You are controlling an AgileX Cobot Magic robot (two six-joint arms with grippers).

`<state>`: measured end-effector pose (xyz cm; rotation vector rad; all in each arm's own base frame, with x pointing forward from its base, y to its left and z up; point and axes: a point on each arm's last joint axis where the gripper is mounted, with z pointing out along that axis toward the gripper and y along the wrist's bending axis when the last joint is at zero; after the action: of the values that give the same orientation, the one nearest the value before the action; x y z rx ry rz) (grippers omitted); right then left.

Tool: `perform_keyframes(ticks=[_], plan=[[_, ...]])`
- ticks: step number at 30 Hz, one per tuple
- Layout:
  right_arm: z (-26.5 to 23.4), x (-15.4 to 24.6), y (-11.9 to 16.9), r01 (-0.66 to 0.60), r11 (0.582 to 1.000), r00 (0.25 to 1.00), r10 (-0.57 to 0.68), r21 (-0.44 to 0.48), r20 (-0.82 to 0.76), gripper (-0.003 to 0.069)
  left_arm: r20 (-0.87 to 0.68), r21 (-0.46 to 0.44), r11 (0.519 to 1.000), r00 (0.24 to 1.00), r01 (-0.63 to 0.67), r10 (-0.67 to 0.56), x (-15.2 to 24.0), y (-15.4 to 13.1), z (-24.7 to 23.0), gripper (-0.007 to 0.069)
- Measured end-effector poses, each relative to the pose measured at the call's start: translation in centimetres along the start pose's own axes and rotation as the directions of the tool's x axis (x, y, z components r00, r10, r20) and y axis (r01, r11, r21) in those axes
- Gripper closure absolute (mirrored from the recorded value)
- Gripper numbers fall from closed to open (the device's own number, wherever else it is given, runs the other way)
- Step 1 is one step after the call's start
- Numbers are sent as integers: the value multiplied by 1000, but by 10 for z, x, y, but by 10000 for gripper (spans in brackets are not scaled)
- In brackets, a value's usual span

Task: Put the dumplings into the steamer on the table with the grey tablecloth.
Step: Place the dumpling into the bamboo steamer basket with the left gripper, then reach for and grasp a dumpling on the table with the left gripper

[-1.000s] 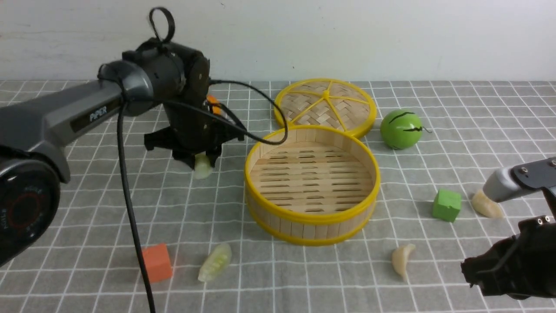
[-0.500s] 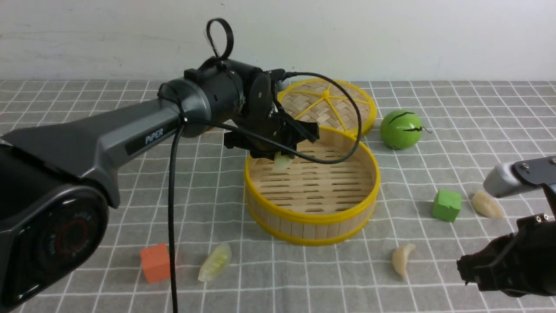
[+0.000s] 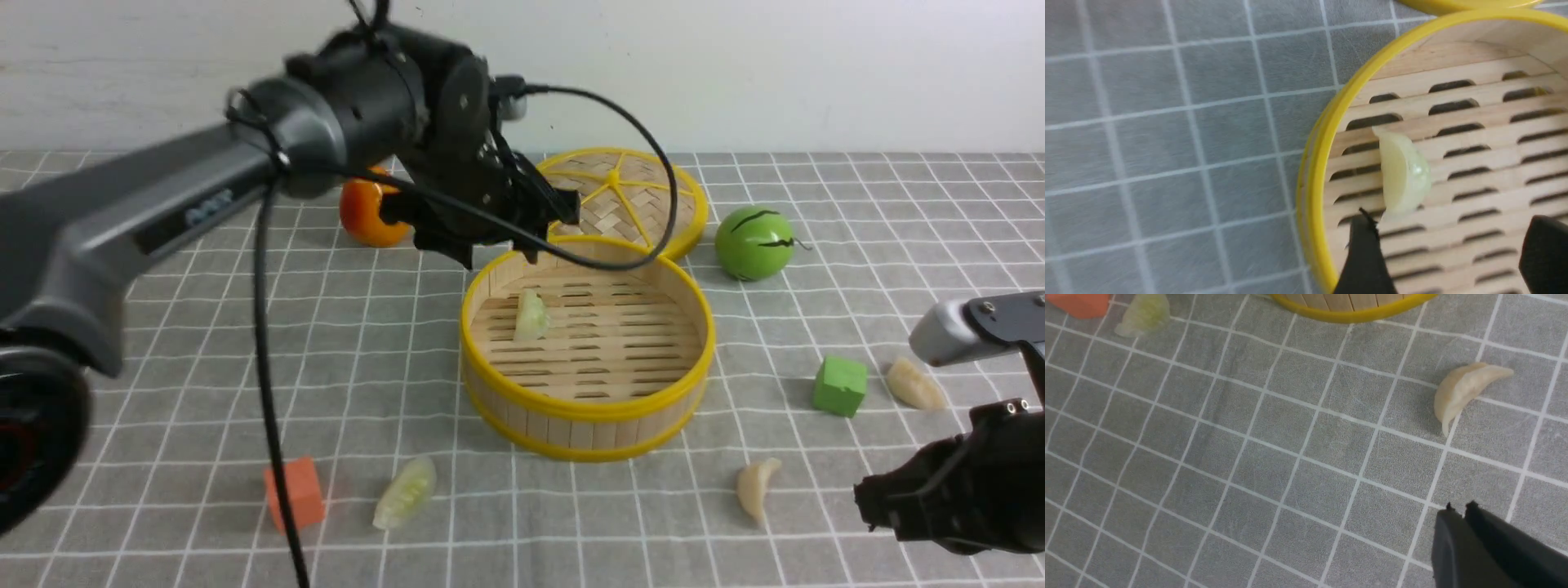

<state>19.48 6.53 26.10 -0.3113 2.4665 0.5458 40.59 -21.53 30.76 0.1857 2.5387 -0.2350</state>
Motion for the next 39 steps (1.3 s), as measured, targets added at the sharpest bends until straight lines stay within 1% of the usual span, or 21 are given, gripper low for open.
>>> perform_keyframes(ticks=[3,5,7,12,16,18,21,24,25,26,27,28,29,37,39], plan=[[0,0,0,0,1000,1000,0,-1,-3,617,-51,-37,999,998,-35,33,8,8,-37,181],[0,0,0,0,1000,1000,0,-2,-5,617,-98,-54,997,994,-60,55,23,14,-48,200],[0,1,0,0,1000,1000,0,-4,-8,615,-156,-64,994,985,-84,73,41,19,-37,210],[0,0,1,-9,1000,1000,9,-11,-5,607,-299,-49,990,948,-134,113,92,29,18,214],[0,0,2,-21,1000,1000,21,-23,1,604,-372,-59,986,920,-154,121,114,35,38,214],[0,0,2,-7,1000,1000,7,-22,3,601,-397,-61,982,907,-180,142,121,37,48,214],[0,0,2,1,1000,1000,-1,-23,4,598,-404,-50,977,899,-206,169,125,37,58,222],[0,-1,2,6,1000,1000,-6,-21,8,596,-417,-15,976,889,-217,191,129,35,66,265],[0,-1,2,6,1000,1000,-6,-21,8,596,-423,-1,976,885,-218,198,130,34,67,306],[0,-1,2,6,1000,1000,-6,-21,8,596,-423,4,977,885,-214,195,131,34,67,313],[0,-1,2,7,1000,1000,-7,-21,8,596,-423,19,978,885,-207,195,131,32,67,369],[0,-1,2,7,1000,1000,-7,-21,9,596,-423,25,978,885,-205,196,131,32,67,405],[0,-1,2,8,1000,1000,-8,-21,9,596,-423,29,979,885,-200,193,131,31,67,417],[0,-1,2,10,1000,1000,-10,-21,9,585,-436,33,988,888,-149,148,131,29,61,409],[0,-1,2,18,1000,1000,-18,-19,12,583,-395,54,991,909,-122,133,123,26,40,409]])
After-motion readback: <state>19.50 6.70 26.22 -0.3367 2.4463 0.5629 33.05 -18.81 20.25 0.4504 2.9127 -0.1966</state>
